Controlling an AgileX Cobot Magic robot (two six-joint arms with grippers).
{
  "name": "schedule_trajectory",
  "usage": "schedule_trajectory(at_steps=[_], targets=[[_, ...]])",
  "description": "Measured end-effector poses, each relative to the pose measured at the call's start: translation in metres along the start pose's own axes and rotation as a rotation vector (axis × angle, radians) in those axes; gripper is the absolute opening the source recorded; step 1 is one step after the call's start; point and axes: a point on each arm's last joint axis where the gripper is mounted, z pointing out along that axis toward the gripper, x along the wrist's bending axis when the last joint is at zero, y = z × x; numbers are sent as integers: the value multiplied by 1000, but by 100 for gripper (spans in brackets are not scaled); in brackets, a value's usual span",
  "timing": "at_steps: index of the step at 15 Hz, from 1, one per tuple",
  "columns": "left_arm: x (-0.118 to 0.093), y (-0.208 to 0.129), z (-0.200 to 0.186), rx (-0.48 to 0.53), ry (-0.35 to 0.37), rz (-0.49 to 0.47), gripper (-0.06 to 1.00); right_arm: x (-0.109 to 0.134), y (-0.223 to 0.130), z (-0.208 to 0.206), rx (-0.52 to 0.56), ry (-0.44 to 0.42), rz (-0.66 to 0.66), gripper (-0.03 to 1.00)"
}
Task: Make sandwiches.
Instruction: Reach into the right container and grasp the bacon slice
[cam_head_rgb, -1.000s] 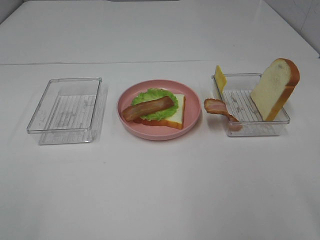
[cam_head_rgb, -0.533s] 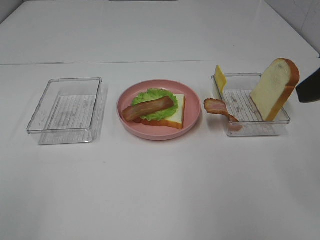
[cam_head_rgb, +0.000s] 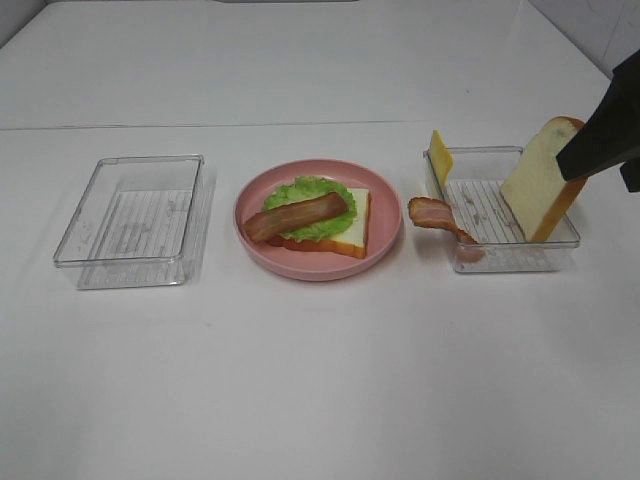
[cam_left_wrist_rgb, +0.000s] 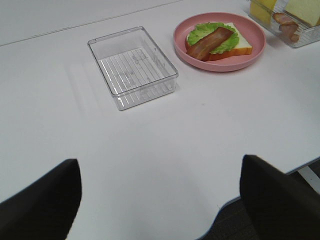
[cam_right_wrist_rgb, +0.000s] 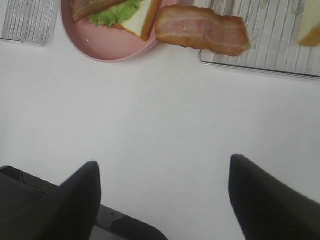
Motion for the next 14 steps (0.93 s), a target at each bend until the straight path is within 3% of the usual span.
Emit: schedule_trajectory(at_steps=[6,8,9,10,11,14], targets=[[0,0,0,0,0,0,81,-1,22,18,44,-11,-22,67],[0,0,0,0,0,0,81,16,30,33,113,-74,-86,67],[0,0,0,0,0,0,81,32,39,47,148,-164,-86,67],[0,0,0,0,0,0,81,32,39,47,148,-164,-86,67],[0,0,0,0,0,1,81,52,47,63,163,-216,-122,67],[0,0,0,0,0,2,81,72,53,83,188,-227,-203,67]])
